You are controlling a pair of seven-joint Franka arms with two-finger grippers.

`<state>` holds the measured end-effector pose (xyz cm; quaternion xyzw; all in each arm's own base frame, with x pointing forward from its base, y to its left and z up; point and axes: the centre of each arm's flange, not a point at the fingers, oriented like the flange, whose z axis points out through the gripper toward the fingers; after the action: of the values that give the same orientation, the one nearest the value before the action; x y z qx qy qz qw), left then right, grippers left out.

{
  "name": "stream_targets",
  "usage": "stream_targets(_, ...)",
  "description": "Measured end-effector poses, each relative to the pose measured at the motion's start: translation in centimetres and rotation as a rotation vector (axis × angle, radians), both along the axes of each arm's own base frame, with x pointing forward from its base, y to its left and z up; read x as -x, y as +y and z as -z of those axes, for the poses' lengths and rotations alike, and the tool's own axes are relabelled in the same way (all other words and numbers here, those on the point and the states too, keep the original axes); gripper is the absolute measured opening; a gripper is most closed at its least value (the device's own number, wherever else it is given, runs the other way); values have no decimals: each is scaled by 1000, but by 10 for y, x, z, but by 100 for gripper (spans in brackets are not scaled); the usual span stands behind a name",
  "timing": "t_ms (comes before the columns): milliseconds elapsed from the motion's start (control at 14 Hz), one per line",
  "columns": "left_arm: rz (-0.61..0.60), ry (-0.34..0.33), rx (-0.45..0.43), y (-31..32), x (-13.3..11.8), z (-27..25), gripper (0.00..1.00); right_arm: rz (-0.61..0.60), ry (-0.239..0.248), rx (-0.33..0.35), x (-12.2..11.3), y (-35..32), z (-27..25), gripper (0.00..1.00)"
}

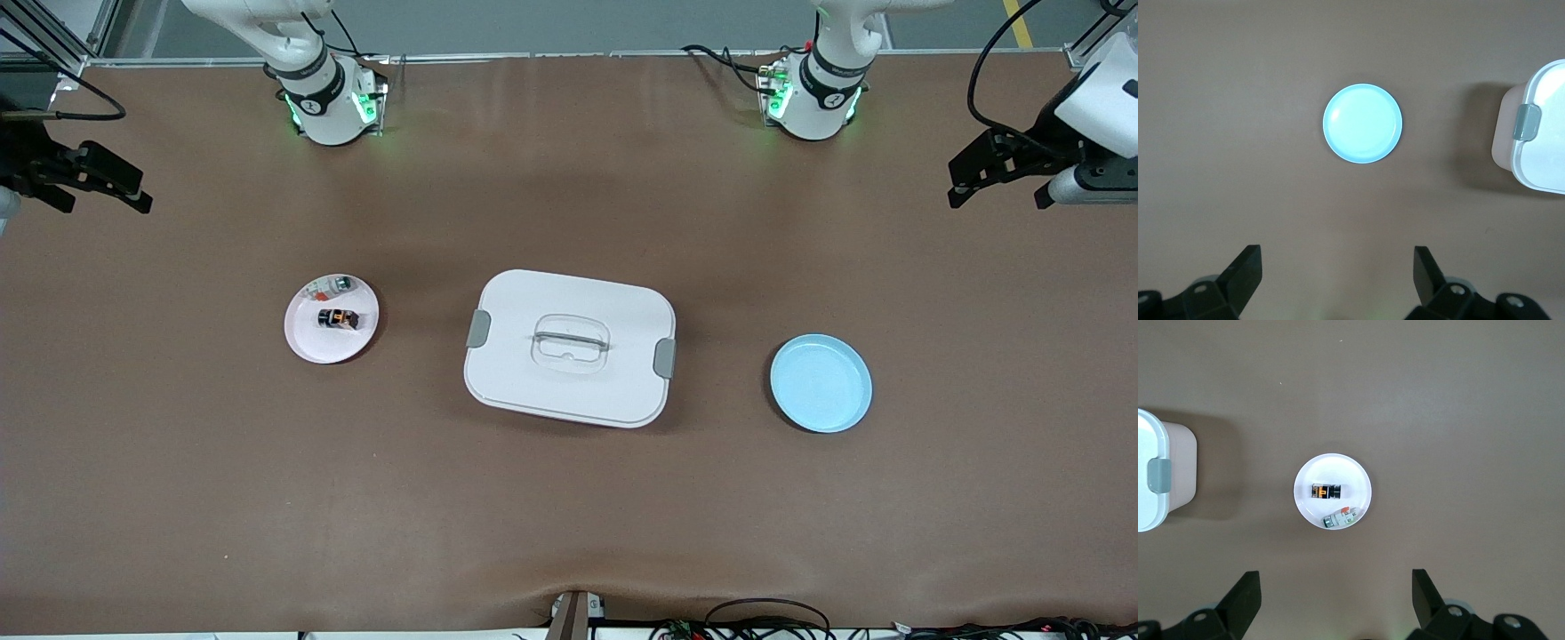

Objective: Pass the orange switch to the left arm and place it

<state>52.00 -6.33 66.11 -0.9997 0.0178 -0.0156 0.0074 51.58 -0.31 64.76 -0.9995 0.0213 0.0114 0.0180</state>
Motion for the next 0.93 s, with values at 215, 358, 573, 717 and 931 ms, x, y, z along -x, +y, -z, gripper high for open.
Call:
stream_targets(215,0,0,0,0,0,0,100,0,0,0,0,0,0,100)
stream_targets(358,0,0,0,0,0,0,100,0,0,0,0,0,0,100)
stream_targets(573,0,0,0,0,0,0,100,1,0,0,0,0,0,100)
stream_targets(717,0,0,0,0,0,0,100,2,0,0,0,-1,0,100)
stream_targets(931,0,0,0,0,0,0,100,2,7,0,-1,-1,3,100)
